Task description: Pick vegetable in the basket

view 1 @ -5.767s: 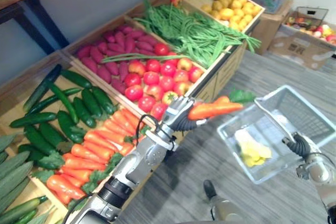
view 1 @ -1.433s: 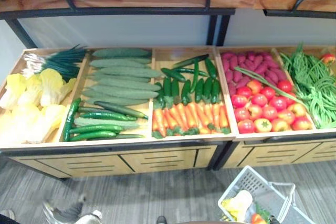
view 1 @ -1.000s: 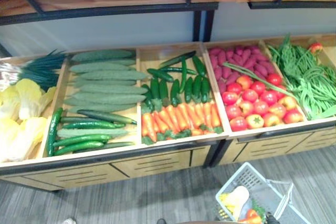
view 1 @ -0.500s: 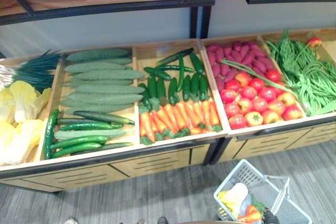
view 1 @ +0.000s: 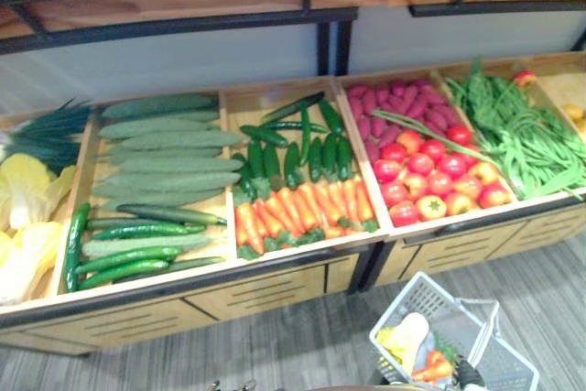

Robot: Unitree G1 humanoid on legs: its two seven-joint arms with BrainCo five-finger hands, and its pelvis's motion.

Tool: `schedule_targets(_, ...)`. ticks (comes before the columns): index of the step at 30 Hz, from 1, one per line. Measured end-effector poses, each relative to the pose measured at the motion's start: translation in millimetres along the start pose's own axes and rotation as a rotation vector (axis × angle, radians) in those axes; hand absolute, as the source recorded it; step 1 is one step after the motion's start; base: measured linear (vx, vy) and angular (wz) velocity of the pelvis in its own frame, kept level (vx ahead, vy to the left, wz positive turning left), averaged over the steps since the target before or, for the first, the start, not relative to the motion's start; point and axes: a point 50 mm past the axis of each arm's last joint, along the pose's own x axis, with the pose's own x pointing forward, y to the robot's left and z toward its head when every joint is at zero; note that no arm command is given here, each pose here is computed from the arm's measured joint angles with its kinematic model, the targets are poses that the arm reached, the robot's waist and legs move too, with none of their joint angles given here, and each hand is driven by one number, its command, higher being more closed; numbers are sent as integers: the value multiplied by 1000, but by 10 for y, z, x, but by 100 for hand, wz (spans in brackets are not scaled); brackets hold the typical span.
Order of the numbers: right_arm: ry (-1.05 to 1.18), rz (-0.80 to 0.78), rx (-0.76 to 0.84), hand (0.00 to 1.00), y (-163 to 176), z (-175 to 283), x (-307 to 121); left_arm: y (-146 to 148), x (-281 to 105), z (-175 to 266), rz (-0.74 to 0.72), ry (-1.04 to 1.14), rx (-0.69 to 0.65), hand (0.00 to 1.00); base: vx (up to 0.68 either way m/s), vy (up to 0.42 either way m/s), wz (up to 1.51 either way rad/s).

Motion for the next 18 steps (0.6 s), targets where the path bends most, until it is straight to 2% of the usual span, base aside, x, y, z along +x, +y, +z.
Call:
schedule_targets(3,-9,-11,56,100,-39,-36,-22,23,30,103,-11,-34,104,0,-86,74,-100)
schedule_targets(10,17,-44,103,100,-125,-130,-44,60,43,149,6,-46,109,0,-67,72,-123)
schedule_targets(12,66,-57,95,100,-175,-284,-84,111,58,230,21,-72,103,0,61,2,-141)
schedule_targets(16,33,-93,65,100,-342,-142,-34,-31,62,323,-14,-89,77,0,14,-5,-104)
schedule_targets(18,56,-86,82,100,-286,-180,-41,-25,61,300,-22,-80,90,0,72,-79,-82)
